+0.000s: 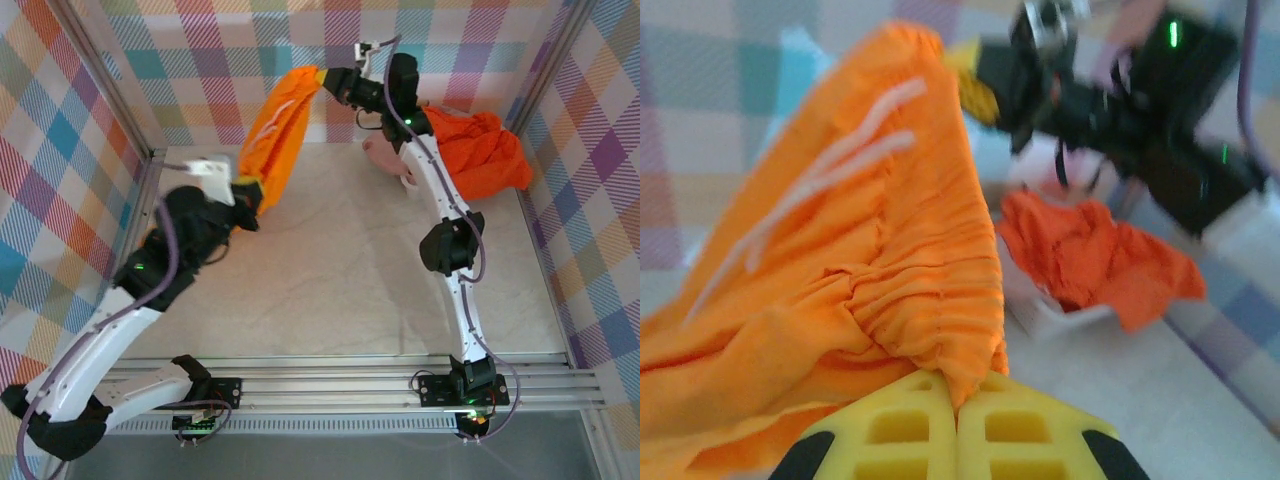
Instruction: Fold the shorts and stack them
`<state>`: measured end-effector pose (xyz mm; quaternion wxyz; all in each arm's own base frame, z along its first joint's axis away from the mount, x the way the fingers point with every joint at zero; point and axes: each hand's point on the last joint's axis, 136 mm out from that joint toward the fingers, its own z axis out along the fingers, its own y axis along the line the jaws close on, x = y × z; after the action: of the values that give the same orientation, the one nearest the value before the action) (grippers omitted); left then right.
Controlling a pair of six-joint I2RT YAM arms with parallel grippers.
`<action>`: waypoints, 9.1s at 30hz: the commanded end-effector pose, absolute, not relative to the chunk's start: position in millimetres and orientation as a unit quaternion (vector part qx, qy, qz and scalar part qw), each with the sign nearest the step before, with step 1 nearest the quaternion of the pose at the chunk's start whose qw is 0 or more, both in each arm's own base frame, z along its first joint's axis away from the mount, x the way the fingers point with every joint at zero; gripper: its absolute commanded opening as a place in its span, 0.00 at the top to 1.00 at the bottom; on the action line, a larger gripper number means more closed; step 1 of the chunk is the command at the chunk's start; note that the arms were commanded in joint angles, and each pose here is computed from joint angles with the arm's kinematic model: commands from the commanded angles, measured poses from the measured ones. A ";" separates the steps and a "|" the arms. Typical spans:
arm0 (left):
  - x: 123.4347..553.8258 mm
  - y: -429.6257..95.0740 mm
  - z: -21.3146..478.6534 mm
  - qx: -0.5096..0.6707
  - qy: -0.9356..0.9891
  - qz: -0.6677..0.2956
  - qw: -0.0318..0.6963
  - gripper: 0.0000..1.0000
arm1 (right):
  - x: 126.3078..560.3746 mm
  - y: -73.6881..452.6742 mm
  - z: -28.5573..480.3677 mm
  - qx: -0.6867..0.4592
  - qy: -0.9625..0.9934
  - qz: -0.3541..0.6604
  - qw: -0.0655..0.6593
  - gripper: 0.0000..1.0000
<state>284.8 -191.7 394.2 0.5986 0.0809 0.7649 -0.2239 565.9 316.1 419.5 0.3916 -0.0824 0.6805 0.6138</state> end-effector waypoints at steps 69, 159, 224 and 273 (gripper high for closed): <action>272.5 -36.0 18.8 -0.371 0.888 -0.131 0.239 0.04 | 412.9 273.9 133.3 -0.003 0.948 0.168 0.269 1.00; 296.5 23.4 176.5 -0.418 0.833 -0.081 0.352 1.00 | 357.3 181.4 153.2 0.180 0.907 0.290 0.247 1.00; 428.5 61.4 569.9 -0.274 0.684 -0.166 0.655 1.00 | 501.7 275.7 521.2 -0.098 0.672 0.527 0.512 1.00; 384.9 66.3 344.9 -0.340 0.784 -0.078 0.514 1.00 | 337.3 203.5 204.9 0.124 0.891 0.302 0.315 1.00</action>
<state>359.8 63.7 322.3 0.4785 -0.3458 0.8034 -0.0769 320.3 207.0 202.6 0.3032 0.1122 0.8881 0.3266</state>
